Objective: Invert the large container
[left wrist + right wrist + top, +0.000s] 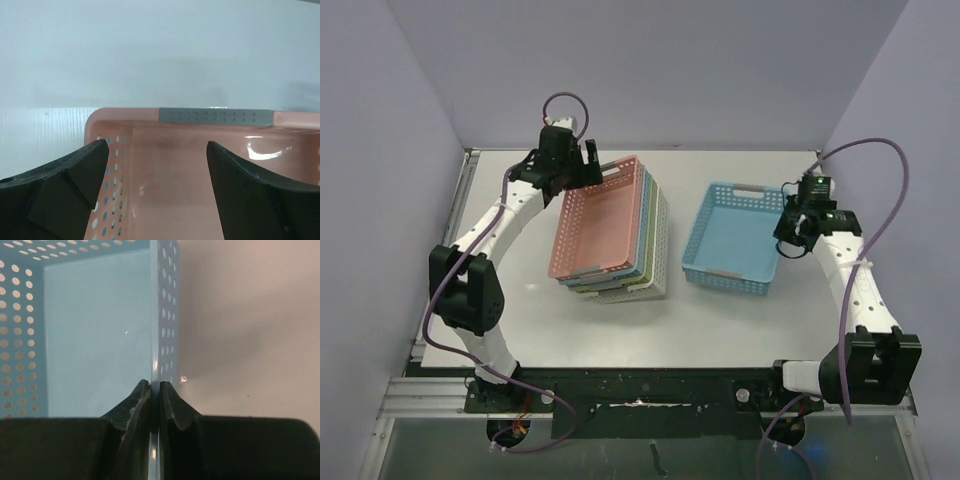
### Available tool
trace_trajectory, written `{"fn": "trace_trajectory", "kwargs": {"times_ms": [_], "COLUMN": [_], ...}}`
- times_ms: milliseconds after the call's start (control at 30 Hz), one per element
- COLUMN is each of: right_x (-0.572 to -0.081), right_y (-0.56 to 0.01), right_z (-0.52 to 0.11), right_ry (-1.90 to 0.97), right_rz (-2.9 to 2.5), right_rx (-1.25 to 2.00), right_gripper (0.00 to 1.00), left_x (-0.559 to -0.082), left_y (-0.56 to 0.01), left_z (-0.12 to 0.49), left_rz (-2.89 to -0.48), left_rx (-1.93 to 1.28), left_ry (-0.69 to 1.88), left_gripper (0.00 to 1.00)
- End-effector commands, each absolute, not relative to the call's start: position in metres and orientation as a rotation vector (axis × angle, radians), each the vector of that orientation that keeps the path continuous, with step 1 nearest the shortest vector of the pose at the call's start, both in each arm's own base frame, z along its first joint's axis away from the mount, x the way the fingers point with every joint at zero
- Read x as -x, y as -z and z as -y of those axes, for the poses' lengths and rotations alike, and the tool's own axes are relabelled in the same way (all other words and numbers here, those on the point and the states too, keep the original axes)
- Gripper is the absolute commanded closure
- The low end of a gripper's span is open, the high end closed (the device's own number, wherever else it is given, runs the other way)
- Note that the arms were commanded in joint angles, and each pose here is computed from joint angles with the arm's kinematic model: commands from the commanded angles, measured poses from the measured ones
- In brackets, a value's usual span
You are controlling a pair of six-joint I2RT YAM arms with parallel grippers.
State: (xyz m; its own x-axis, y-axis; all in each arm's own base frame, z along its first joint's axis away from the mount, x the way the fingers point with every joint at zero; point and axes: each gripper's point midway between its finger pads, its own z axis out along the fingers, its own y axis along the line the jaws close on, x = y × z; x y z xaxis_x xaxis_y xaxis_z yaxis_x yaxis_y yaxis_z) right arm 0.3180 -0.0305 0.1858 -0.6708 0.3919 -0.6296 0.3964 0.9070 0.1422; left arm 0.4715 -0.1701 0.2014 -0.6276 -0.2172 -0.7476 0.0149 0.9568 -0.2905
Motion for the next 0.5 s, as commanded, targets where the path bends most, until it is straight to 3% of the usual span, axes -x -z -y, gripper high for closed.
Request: {"fn": "trace_trajectory", "kwargs": {"times_ms": [0,67,133,167,233,267,333,467], "right_x": [-0.339,-0.338,-0.337,-0.336,-0.337,-0.338,-0.341,-0.352], "right_y": [-0.173,-0.166,-0.164,-0.163,-0.165,-0.167,-0.174,-0.187], "right_z": [0.014,0.030,0.043,0.049,0.054,0.054,0.048,0.014], "right_ry": [0.009,0.117,0.194,0.218,0.242,0.245,0.218,0.080], "right_rz": [-2.371,-2.371,-2.374,-2.376,-2.377,-2.377,-2.363,-2.324], "right_rx": [-0.480,-0.518,-0.546,-0.561,-0.569,-0.569,-0.559,-0.514], "right_gripper": [1.00,0.97,0.80,0.69,0.35,0.27,0.21,0.20], "left_x": [-0.483,-0.478,-0.471,-0.466,-0.458,-0.454,-0.446,-0.428], "left_y": [-0.256,-0.269,-0.276,-0.277,-0.280,-0.282,-0.288,-0.317], "left_z": [0.192,0.205,0.219,0.226,0.238,0.244,0.254,0.271], "left_rz": [-2.119,-2.094,-2.084,-2.086,-2.084,-2.083,-2.072,-2.015], "left_rx": [0.039,0.005,-0.032,-0.052,-0.081,-0.093,-0.112,-0.138], "left_ry": [0.383,0.409,0.446,0.466,0.490,0.501,0.531,0.616], "left_gripper": [0.20,0.20,0.20,0.20,0.20,0.20,0.20,0.20]}}
